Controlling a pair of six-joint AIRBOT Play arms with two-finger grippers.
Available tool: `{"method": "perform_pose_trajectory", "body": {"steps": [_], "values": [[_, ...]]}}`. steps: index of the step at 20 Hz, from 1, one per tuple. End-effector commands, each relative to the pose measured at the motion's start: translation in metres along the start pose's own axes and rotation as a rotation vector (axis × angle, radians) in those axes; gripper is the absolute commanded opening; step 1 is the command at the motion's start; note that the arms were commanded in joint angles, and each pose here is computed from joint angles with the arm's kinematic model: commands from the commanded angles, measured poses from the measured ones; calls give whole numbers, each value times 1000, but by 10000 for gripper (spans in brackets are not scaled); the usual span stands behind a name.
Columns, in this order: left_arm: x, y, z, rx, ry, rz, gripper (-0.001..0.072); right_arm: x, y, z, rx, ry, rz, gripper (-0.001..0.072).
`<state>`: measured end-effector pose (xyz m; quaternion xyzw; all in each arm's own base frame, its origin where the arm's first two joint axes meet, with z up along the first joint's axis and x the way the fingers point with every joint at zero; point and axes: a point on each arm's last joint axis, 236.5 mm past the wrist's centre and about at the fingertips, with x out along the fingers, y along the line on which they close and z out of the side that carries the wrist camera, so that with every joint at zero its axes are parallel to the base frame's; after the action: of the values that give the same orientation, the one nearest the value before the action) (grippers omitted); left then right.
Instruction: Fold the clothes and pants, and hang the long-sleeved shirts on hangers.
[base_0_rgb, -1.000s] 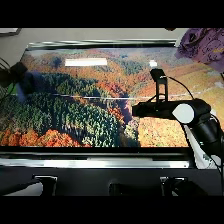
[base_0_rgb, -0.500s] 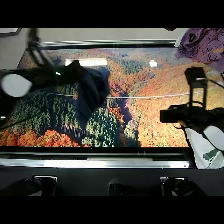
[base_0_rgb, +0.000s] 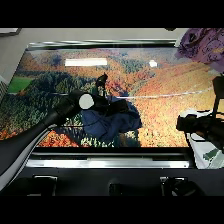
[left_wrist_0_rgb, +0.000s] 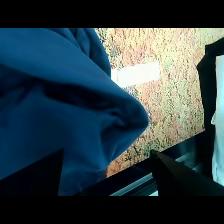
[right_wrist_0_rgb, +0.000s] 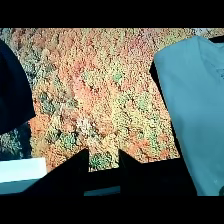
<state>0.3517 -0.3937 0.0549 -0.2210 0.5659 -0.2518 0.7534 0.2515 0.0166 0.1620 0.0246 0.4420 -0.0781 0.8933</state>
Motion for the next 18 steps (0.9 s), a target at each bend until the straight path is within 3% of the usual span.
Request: {"method": "perform_pose_trajectory", "body": {"steps": [1, 5, 8, 10, 13, 16, 18], "values": [[-45, 21, 13, 95, 9, 43, 614, 9, -1, 3, 158, 9, -30, 248], [-134, 73, 44, 73, -81, 177, 613, 51, 8, 4, 228, 106, -36, 338], [-173, 92, 58, 52, -144, 203, 612, 89, 31, 20, 500, 228, 247, 356], [-184, 103, 66, 24, -173, 212, 612, 121, 33, 23, 566, 346, 447, 354], [-187, 111, 73, 5, -192, 218, 611, 154, 49, -2, 518, 552, 708, 363], [-189, 108, 81, 4, -225, 207, 612, 191, 72, -15, 473, 596, 741, 487], [-189, 108, 81, 4, -224, 207, 611, 210, 94, -32, 426, 652, 747, 487]]}}
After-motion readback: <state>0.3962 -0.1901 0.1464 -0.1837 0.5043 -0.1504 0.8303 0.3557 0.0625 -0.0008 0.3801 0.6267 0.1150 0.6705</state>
